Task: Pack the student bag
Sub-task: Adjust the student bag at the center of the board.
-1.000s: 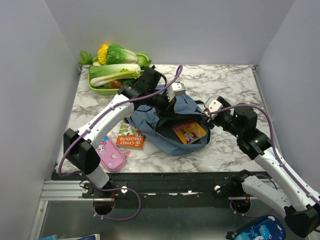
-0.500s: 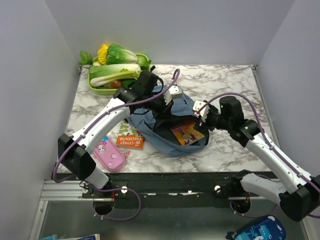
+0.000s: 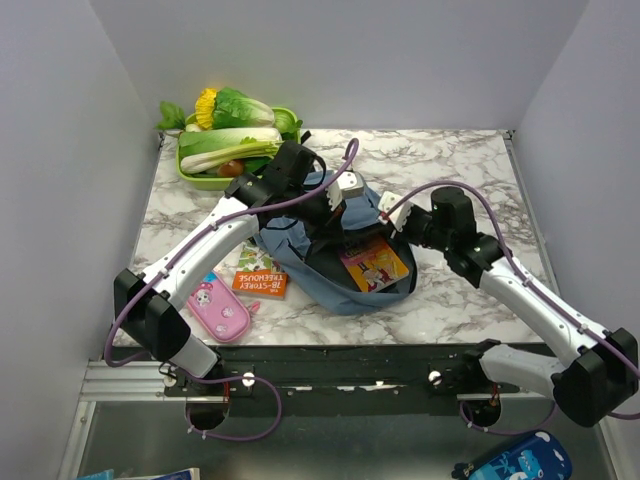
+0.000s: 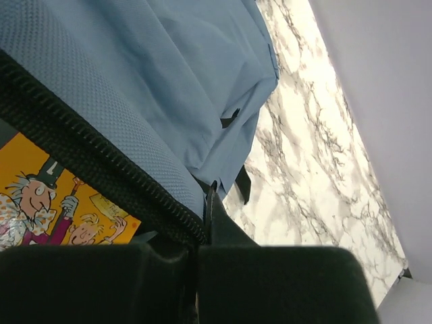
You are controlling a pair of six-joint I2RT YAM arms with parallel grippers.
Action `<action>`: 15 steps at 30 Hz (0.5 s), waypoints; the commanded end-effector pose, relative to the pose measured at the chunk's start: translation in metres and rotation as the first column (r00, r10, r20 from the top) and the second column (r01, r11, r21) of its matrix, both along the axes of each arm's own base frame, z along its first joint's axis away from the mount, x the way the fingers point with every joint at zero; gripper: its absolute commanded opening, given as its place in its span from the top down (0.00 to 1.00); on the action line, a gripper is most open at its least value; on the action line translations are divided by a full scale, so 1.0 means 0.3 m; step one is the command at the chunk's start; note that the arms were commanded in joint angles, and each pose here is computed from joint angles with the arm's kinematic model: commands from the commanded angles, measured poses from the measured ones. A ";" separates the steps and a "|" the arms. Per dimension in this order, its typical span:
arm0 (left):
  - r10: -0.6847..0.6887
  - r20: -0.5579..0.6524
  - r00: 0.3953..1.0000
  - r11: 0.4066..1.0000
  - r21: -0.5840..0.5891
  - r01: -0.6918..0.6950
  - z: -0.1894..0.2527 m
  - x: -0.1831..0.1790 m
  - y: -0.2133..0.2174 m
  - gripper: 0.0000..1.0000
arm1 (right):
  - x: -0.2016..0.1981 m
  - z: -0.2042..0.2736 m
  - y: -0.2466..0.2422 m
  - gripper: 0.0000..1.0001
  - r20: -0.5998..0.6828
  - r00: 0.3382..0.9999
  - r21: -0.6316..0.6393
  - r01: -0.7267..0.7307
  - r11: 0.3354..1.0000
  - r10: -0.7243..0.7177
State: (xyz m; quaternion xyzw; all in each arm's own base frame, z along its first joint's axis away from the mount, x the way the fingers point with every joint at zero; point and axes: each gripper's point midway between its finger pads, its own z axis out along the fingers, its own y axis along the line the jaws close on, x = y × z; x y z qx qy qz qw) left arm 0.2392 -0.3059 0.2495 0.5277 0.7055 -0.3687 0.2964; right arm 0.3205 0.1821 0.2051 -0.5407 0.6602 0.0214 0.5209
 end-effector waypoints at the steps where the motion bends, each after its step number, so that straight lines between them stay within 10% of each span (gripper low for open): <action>1: -0.019 0.021 1.000 1.000 -0.017 0.020 0.037 -0.007 -0.008 1.00 | 0.016 0.092 -0.039 0.99 0.138 0.989 0.028 0.045 0.999 -0.049; 6: 0.006 0.056 0.998 1.000 -0.019 -0.004 0.049 0.041 -0.034 1.00 | 0.061 0.177 -0.075 0.99 0.228 0.964 0.060 0.128 0.990 -0.139; 15: 0.081 0.168 0.982 0.995 -0.066 -0.071 0.168 0.287 -0.180 1.00 | 0.201 0.599 -0.361 0.99 0.525 0.634 0.265 0.512 0.817 -0.567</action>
